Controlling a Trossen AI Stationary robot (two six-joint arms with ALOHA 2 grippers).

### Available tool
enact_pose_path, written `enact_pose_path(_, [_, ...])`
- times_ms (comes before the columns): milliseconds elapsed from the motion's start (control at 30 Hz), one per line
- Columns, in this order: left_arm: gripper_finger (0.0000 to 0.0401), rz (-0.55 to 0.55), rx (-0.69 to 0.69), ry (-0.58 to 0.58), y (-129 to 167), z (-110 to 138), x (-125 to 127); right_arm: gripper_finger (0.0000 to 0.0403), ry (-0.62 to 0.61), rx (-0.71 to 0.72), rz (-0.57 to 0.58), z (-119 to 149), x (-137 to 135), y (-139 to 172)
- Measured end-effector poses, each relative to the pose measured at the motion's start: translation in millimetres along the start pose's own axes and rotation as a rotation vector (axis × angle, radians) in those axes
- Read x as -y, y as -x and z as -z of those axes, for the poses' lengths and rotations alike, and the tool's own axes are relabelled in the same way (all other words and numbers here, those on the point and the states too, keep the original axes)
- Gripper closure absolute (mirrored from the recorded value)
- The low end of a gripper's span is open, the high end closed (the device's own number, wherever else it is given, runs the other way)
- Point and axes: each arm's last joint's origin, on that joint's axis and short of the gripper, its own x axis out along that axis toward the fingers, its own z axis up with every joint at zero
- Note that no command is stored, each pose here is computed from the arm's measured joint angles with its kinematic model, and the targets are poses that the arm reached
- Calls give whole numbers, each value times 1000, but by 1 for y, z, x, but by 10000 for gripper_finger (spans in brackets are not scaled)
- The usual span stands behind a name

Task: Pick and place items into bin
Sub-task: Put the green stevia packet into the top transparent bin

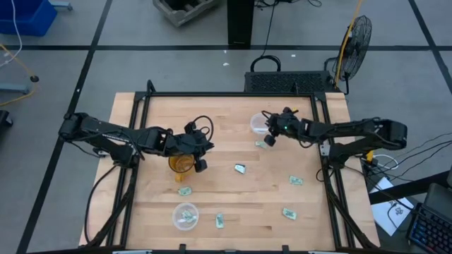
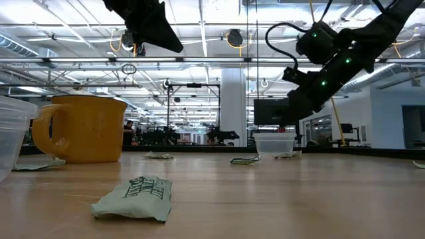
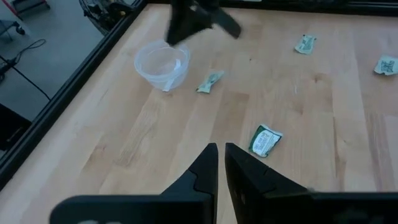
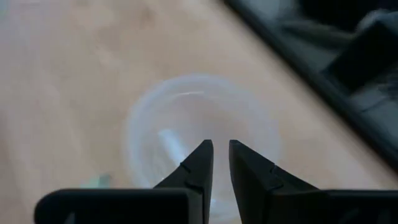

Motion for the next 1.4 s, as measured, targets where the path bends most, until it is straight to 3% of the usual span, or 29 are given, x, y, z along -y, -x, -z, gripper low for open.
enact_pose_path(133, [364,4,-14,12,0,1,0,347,46,8,-225,0,-19,6])
enact_pose_path(333, [364,5,-15,19,0,1,0,305,159,-101,-309,13,-41,20])
enact_pose_path(567, [364,5,-15,21,0,1,0,270,274,-104,-169,22,-52,26])
enact_pose_path(767, [364,5,-16,51,0,1,0,271,224,-134,-186,44,-50,20])
enact_pose_path(967, [364,6,-10,50,0,1,0,272,206,-62,-192,60,-51,11])
enact_pose_path(1400, [364,6,-10,45,0,1,0,274,228,-56,-154,64,-47,-10])
